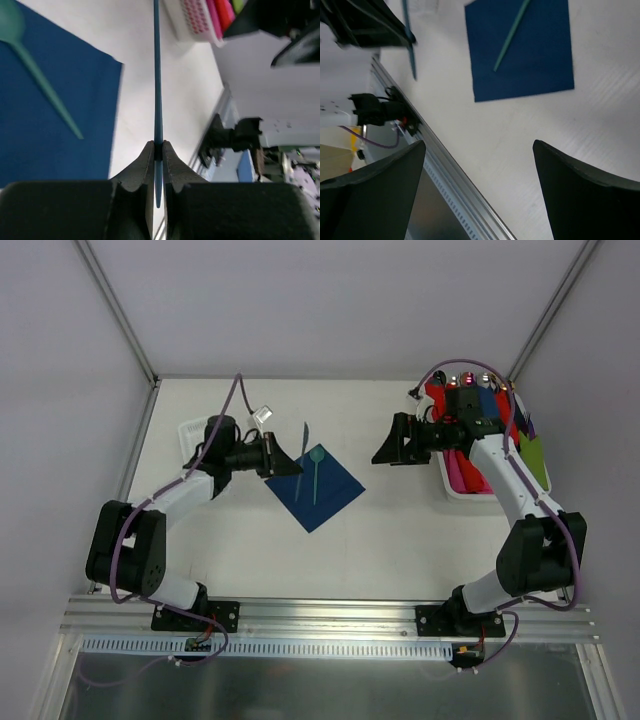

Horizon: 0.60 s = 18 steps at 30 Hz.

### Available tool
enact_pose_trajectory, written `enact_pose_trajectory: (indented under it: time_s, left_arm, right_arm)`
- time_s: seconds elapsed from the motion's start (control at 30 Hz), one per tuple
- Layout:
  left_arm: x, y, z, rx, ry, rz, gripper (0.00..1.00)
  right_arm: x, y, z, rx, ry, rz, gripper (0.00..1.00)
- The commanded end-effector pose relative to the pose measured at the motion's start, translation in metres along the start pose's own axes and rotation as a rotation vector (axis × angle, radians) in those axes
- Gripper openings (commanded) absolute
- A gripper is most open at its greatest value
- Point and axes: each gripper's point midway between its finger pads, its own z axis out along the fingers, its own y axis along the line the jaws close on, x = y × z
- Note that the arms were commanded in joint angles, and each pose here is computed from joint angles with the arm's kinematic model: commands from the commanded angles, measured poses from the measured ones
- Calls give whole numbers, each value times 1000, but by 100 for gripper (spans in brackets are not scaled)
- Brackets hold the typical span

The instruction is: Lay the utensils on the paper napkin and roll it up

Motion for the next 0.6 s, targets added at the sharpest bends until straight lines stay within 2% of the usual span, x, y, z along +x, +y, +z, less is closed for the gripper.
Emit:
enact_pose_trajectory:
  time_s: [0.0,0.03,0.1,0.2,0.57]
  left_arm:
    - [-9,-85,-3,319,-81,124,0]
    - [6,-97,2,359,-50,87,0]
    - [12,-114,5,414,-51,113,0]
    - [25,-132,12,455,-31,97,0]
    - [44,-160,32,530,5,54,0]
  right_arm:
    - [-50,52,-12,-231,-159,-19,93]
    - [-49,55,-10,-258,-159,75,92]
    - [-63,62,-10,-304,-219,60,91]
    - [-63,66,-2,-338,-191,110,91]
    - [-48,103,-3,-426,-170,5,91]
